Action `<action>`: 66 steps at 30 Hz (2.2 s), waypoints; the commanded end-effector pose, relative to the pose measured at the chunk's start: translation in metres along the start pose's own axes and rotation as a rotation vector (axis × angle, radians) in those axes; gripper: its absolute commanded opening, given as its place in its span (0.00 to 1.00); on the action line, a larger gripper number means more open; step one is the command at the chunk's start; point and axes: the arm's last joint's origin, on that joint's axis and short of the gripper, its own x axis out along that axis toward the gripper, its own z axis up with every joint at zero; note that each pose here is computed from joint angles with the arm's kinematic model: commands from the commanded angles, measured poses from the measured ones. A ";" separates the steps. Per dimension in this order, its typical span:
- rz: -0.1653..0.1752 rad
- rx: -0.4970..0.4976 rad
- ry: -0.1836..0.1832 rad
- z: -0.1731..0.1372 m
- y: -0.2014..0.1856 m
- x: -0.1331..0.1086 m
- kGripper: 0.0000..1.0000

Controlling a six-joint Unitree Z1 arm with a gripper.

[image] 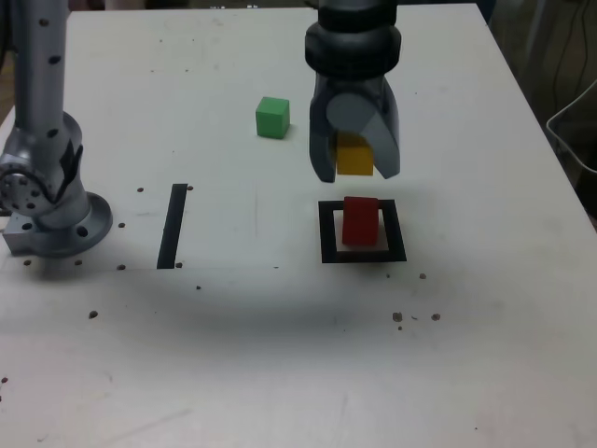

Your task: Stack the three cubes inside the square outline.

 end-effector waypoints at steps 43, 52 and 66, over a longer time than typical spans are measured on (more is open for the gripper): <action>0.026 -0.011 0.032 0.014 -0.024 0.037 0.36; 0.024 -0.011 0.037 0.015 -0.024 0.039 0.46; 0.030 -0.008 0.047 0.012 -0.024 0.037 0.99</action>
